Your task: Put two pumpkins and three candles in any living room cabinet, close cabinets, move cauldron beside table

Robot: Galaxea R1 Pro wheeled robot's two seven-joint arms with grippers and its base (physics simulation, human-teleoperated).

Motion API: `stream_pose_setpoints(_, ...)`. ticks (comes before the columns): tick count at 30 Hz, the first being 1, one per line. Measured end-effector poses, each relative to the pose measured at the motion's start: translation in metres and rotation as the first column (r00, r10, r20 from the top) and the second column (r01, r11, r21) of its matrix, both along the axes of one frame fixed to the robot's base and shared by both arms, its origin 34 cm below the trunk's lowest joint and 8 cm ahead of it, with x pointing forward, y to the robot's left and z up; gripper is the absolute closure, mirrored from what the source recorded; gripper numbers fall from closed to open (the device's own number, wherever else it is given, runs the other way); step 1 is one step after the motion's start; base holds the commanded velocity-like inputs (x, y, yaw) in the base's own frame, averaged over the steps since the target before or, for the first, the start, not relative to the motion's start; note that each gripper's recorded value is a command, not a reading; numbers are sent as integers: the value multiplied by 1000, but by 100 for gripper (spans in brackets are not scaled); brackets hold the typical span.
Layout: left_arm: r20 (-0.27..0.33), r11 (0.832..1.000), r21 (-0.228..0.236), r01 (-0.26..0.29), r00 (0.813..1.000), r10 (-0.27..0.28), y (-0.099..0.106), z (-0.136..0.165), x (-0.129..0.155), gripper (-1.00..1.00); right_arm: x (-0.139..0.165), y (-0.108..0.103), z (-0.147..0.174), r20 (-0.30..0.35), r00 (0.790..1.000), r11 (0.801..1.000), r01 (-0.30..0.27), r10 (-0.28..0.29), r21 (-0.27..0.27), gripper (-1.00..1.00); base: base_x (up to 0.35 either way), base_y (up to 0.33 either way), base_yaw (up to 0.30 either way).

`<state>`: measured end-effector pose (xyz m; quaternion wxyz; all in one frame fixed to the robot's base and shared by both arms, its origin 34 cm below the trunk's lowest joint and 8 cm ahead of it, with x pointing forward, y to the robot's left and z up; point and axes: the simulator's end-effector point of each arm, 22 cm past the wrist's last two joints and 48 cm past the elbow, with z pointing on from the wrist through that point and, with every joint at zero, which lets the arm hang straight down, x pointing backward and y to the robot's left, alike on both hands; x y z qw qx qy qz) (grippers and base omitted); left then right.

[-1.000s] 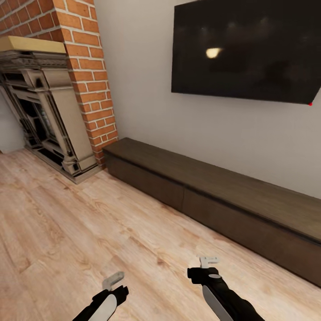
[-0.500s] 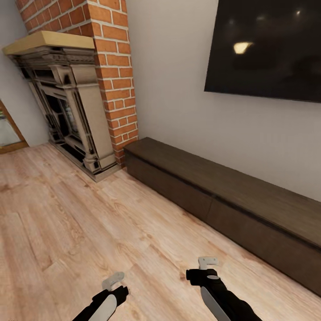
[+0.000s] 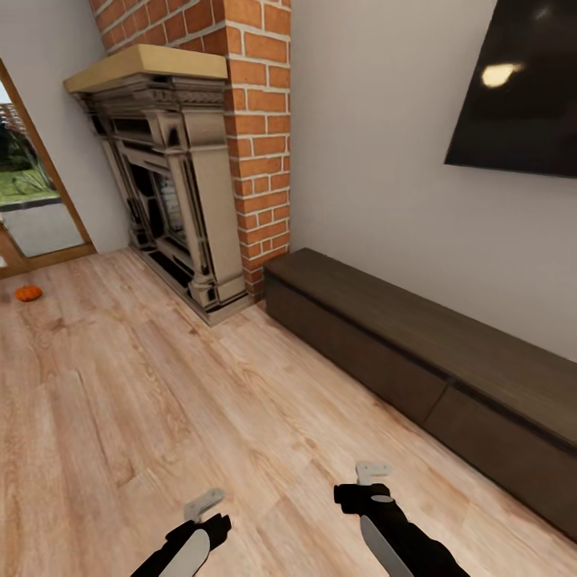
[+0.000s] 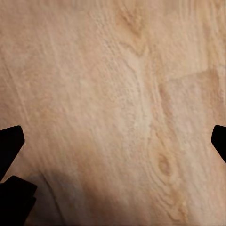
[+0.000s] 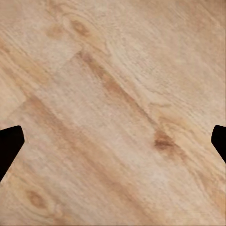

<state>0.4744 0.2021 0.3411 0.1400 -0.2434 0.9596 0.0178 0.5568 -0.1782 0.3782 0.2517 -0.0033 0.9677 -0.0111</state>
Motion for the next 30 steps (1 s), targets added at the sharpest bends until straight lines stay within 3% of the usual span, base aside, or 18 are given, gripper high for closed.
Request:
stream_pose_setpoints(13, -14, 1000, 0, -1, 1000, 1, 0, -5, -4, -100, -4, 3, -6, -14, 1000, 1000, -2, 2, 3, -100, 277, 231, 225)
stream_pose_setpoints(21, -22, 1000, 1, 1, 1000, -1, 1, -8, -7, -100, -6, 3, -10, -22, 1000, 1000, -3, 3, 3, -100, 325, 49, 226)
stream_pose_setpoints(30, -57, 1000, 16, -6, 998, 7, 8, -18, -19, -100, -16, 19, -14, -32, 997, 997, -72, 72, -4, -100, 337, 2, 155)
